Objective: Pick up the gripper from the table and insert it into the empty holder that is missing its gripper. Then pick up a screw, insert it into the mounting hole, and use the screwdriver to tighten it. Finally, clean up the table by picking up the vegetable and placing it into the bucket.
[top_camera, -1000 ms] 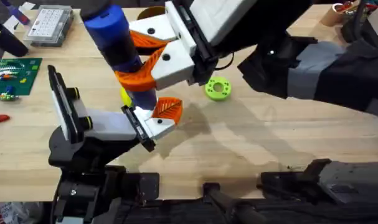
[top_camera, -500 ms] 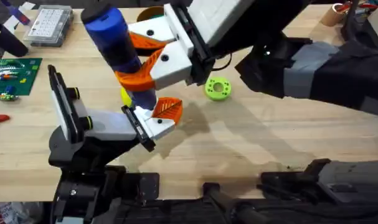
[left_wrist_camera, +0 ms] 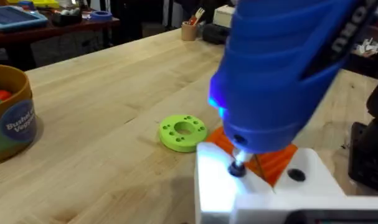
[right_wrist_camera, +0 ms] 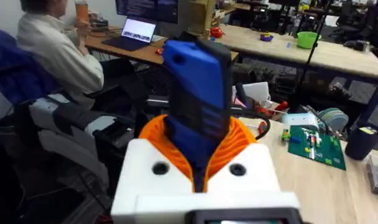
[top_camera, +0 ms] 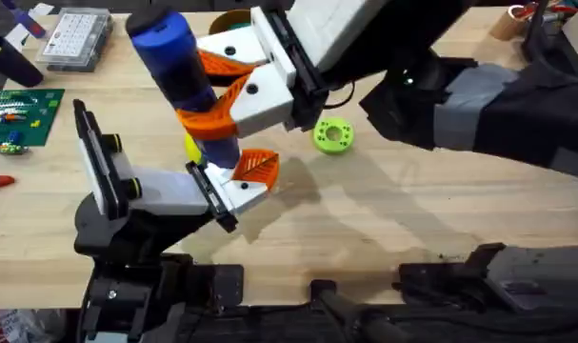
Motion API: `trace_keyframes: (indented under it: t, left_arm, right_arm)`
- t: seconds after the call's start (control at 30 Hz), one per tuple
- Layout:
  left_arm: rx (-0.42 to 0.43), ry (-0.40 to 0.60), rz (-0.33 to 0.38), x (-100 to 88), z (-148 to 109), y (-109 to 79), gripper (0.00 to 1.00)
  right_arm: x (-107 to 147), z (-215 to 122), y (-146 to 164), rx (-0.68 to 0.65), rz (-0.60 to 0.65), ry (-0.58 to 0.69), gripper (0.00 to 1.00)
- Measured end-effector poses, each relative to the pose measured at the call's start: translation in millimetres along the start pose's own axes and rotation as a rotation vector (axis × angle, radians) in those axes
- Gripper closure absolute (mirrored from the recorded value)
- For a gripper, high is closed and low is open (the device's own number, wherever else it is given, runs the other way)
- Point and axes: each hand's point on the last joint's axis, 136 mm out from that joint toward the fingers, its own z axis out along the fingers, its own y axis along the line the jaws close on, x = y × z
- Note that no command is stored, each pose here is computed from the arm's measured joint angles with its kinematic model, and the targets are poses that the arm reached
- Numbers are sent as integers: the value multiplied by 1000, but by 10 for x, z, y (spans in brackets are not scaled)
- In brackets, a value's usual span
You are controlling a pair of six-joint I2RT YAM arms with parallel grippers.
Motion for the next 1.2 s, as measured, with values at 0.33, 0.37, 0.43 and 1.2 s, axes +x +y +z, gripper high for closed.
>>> trace_keyframes:
  t: [0.33, 0.37, 0.43, 1.2]
  left_arm:
    - [0, 0, 0, 0, 0, 0, 986]
    - [0, 0, 0, 0, 0, 0, 986]
    - [0, 0, 0, 0, 0, 0, 986]
    - [2, 0, -3, 1, 0, -3, 986]
  right_arm:
    - [2, 0, 0, 0, 2, 1, 955]
    - [3, 0, -1, 0, 3, 1, 954]
    - [5, 0, -1, 0, 5, 1, 956]
    - [27, 0, -12, 5, 25, 7, 956]
